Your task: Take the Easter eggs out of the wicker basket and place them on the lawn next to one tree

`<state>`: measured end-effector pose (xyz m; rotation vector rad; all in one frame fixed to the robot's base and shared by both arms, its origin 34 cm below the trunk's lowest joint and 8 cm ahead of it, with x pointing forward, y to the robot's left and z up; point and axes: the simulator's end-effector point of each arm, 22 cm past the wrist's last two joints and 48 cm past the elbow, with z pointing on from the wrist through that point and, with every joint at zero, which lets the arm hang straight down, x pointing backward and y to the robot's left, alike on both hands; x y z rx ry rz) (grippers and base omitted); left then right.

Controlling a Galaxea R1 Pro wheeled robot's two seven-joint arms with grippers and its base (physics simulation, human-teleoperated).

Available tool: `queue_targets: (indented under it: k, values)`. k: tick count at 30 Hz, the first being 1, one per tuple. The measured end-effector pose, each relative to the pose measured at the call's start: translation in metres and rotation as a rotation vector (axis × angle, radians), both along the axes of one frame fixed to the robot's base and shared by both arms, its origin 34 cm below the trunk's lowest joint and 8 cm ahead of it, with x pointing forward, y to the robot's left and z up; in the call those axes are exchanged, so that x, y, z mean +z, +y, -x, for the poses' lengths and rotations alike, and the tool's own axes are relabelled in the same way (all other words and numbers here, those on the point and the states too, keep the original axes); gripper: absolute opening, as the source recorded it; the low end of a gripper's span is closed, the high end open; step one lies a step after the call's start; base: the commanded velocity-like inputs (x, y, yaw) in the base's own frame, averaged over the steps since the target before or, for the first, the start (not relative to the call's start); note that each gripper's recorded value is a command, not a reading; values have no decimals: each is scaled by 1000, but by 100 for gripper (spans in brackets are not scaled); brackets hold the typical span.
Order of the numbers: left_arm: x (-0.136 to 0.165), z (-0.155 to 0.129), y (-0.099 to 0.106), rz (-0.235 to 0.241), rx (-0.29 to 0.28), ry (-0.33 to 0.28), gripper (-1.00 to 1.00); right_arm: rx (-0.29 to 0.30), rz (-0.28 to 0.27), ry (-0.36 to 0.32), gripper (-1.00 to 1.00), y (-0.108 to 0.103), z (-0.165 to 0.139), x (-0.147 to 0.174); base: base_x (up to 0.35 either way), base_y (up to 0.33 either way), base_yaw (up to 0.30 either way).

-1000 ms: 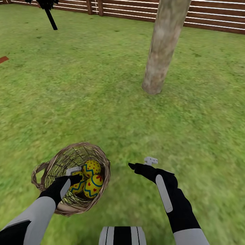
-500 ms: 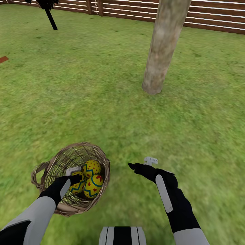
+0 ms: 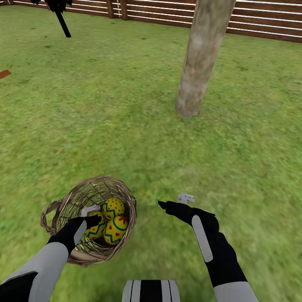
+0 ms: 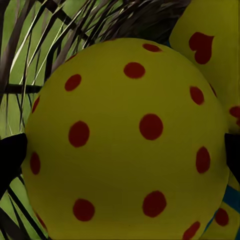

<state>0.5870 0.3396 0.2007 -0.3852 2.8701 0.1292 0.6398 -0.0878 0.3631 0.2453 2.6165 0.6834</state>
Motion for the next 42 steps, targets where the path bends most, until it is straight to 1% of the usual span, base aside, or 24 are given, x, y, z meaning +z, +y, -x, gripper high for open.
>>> queue_targets:
  k: [7, 11, 14, 38, 42]
  values:
    - [6, -1, 0, 1, 0, 1, -100, 0, 0, 0, 100, 0, -2, 7, 0, 0, 0]
    - [15, -3, 0, 1, 0, 3, -100, 0, 0, 0, 100, 0, -3, 15, 0, 0, 0]
    - [15, -3, 0, 1, 0, 3, -100, 1, 0, 0, 100, 0, -3, 15, 0, 0, 0]
    - [66, -13, 1, -2, 2, 5, -100, 1, 0, 1, 100, 0, -13, 66, 0, 0, 0]
    - [74, -15, -1, 2, 2, 4, -100, 1, 0, 1, 100, 0, -15, 74, -112, 0, 0]
